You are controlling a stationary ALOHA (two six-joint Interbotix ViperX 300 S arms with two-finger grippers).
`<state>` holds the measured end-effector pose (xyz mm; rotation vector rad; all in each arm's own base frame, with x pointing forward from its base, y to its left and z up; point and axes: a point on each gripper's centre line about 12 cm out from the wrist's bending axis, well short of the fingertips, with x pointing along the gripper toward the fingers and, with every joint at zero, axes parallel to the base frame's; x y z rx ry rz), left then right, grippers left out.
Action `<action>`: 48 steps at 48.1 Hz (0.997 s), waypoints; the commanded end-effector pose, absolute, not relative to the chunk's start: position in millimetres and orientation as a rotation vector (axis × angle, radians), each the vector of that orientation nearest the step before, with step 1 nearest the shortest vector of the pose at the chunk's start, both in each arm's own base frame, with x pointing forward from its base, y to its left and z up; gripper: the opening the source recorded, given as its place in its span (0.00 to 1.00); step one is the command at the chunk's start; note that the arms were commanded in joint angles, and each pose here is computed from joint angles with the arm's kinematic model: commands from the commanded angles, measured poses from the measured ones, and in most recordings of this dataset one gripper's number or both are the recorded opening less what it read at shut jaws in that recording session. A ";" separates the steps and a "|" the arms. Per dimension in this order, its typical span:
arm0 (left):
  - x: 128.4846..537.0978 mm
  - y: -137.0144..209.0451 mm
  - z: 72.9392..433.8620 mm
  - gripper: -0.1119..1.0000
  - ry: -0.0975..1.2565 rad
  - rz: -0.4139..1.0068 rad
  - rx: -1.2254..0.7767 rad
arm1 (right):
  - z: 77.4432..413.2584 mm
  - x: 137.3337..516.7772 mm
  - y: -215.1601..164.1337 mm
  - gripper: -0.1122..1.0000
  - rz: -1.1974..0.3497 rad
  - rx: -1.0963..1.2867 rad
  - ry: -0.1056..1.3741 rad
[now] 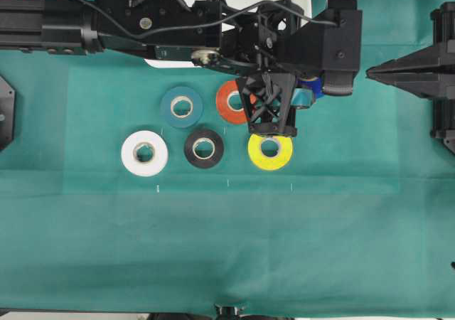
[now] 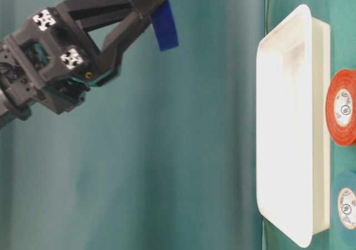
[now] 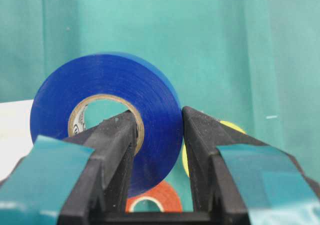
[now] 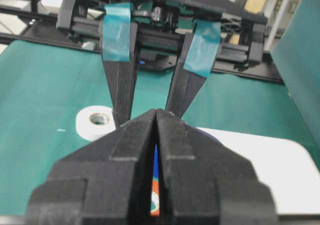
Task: Pick up the tape from a random location and place it into the white case.
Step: 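Lift the blue tape roll upward with the left gripper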
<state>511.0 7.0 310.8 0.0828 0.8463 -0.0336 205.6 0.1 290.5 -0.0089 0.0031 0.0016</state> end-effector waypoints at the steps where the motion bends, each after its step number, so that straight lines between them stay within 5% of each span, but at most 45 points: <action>1: 502.4 6.4 348.6 0.33 0.768 -0.030 0.090 | 296.8 207.9 0.7 0.10 0.005 -0.010 -0.011; 48: 502.2 6.4 347.8 0.33 0.771 -0.030 0.088 | 296.6 207.9 0.7 0.10 0.005 -0.012 -0.009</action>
